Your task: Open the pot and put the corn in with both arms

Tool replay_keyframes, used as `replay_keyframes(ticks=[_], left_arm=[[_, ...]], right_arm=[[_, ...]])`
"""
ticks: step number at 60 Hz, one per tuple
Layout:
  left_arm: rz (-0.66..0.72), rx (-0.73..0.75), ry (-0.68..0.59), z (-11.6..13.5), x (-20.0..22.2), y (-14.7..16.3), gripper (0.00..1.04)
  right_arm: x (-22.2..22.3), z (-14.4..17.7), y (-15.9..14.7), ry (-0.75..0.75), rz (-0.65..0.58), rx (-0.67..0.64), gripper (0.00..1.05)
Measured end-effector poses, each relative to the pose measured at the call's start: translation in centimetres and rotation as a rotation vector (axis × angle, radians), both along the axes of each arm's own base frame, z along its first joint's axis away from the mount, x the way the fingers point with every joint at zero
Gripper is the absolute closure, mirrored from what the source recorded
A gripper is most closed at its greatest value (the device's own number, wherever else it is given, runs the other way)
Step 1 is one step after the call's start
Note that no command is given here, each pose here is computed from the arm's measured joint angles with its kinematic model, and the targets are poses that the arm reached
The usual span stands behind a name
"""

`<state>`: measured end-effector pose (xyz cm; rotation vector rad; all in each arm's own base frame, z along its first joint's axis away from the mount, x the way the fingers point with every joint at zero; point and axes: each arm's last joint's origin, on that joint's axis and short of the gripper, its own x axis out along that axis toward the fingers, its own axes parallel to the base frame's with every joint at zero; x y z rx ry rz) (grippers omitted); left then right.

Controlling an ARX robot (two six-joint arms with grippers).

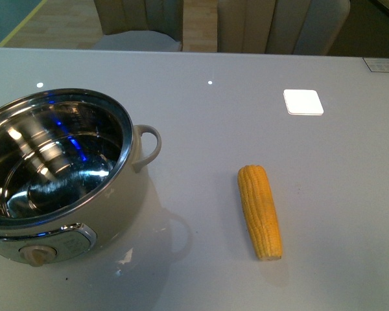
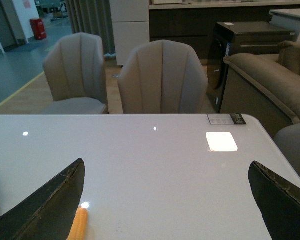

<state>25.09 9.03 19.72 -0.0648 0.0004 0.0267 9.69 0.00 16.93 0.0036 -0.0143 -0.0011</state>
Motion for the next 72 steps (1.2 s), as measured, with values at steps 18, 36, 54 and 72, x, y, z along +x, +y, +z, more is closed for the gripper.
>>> replay_keyframes(ticks=[18, 36, 54, 72], left_arm=[[-0.024, 0.049, 0.006, -1.5, -4.8, -4.9, 0.8], [-0.021, 0.053, 0.011, -2.3, -8.1, -7.0, 1.01], [-0.001, 0.053, 0.015, -3.4, -10.2, -8.5, 1.01], [-0.024, 0.056, -0.003, -2.9, -11.8, -9.0, 1.01]], right_arm=[[0.0, 0.0, 0.0, 0.0, 0.002, 0.0, 0.09], [0.0, 0.0, 0.0, 0.0, 0.002, 0.0, 0.09], [0.0, 0.0, 0.0, 0.0, 0.002, 0.0, 0.09], [0.0, 0.0, 0.0, 0.0, 0.002, 0.0, 0.09]])
